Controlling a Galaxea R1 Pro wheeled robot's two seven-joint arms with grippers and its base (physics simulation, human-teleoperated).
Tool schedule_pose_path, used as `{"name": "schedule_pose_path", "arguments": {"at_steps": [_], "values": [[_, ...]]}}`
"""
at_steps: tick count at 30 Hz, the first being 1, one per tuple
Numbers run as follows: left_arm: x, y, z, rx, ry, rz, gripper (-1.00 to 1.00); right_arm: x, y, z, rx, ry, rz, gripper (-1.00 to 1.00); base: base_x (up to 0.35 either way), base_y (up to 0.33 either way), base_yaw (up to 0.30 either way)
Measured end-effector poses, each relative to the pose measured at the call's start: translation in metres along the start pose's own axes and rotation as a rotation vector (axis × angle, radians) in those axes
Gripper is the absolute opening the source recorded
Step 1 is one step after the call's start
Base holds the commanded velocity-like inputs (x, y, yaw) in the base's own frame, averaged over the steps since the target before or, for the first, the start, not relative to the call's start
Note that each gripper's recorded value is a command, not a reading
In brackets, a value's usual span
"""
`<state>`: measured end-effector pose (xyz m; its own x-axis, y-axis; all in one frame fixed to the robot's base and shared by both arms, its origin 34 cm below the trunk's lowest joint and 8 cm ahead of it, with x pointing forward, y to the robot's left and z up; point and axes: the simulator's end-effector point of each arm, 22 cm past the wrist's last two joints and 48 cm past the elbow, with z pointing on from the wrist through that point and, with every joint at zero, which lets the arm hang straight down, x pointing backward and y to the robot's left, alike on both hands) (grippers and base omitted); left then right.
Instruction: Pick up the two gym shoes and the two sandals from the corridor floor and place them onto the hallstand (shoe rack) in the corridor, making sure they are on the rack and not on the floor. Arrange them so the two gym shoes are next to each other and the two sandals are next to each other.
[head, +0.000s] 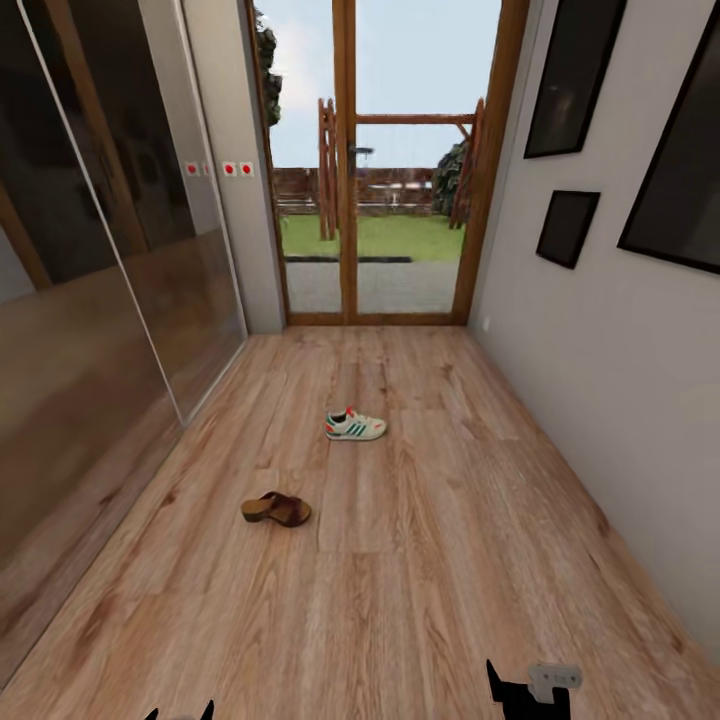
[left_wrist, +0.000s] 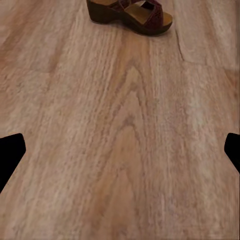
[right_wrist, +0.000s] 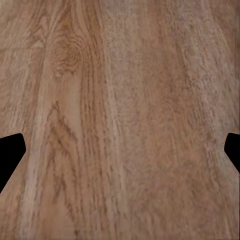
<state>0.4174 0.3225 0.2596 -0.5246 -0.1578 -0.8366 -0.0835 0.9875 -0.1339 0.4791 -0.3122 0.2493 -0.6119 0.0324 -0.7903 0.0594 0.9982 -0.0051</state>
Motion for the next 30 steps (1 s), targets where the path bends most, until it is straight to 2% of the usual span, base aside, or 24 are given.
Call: {"name": "schedule_pose_path", "arguments": {"at_steps": [30], "values": [[0.0005, 0.0016, -0.0007, -0.003, 0.001, -0.001, 1.0, 0.0006, 0.0016, -0.0002, -0.002, 0.001, 0.001, 1.0, 0.229, -0.205, 0.0]]}}
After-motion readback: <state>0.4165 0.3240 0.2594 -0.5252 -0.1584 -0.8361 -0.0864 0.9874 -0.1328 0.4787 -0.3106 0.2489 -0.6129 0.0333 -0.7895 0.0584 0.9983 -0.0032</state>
